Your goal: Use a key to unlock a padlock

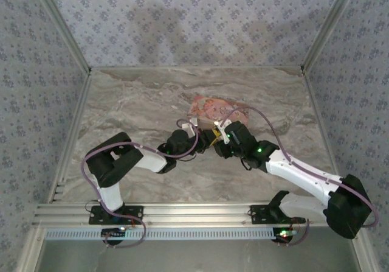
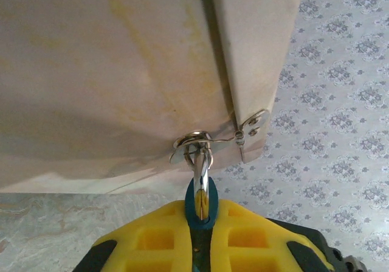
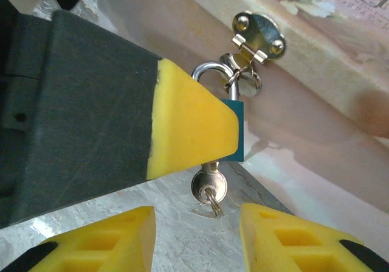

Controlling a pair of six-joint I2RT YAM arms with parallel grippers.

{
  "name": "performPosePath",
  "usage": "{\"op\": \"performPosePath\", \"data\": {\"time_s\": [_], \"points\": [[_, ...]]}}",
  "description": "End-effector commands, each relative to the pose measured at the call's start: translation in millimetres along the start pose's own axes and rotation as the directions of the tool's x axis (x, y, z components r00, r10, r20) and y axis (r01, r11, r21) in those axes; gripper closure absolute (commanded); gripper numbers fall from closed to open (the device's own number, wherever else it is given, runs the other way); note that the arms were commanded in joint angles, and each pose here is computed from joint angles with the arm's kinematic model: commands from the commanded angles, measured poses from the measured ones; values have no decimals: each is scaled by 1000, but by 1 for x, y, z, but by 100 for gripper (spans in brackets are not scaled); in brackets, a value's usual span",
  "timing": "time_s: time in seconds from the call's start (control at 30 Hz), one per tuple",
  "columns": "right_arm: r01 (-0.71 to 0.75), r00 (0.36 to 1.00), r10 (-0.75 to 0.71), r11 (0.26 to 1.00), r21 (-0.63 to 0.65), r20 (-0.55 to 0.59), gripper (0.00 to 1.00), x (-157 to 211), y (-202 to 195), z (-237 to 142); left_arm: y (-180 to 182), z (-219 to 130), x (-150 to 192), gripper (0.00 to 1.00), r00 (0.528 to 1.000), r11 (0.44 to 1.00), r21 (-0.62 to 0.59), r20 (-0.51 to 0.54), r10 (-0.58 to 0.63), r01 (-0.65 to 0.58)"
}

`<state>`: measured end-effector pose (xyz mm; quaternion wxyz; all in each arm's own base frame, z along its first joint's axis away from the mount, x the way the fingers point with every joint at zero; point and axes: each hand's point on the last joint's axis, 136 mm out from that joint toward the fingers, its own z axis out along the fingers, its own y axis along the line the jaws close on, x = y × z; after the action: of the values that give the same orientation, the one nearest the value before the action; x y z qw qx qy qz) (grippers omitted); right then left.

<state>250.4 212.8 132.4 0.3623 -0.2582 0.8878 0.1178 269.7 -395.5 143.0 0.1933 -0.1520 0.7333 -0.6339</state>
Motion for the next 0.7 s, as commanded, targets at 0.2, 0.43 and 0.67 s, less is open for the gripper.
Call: {"op": "performPosePath", "data": {"time_s": [0.2, 0.43, 0.67], "points": [[36, 999, -37, 999, 37, 30, 62, -20, -2, 7, -58, -2, 3, 100, 999, 984, 176, -21, 37, -33], [66, 997, -67, 997, 38, 27, 67, -27, 0, 5, -53, -3, 3, 100, 999, 985, 169, -21, 35, -31], [77, 997, -77, 997, -15, 3, 100, -22, 9, 4, -50, -4, 3, 100, 999, 985, 167, -23, 37, -33]]}}
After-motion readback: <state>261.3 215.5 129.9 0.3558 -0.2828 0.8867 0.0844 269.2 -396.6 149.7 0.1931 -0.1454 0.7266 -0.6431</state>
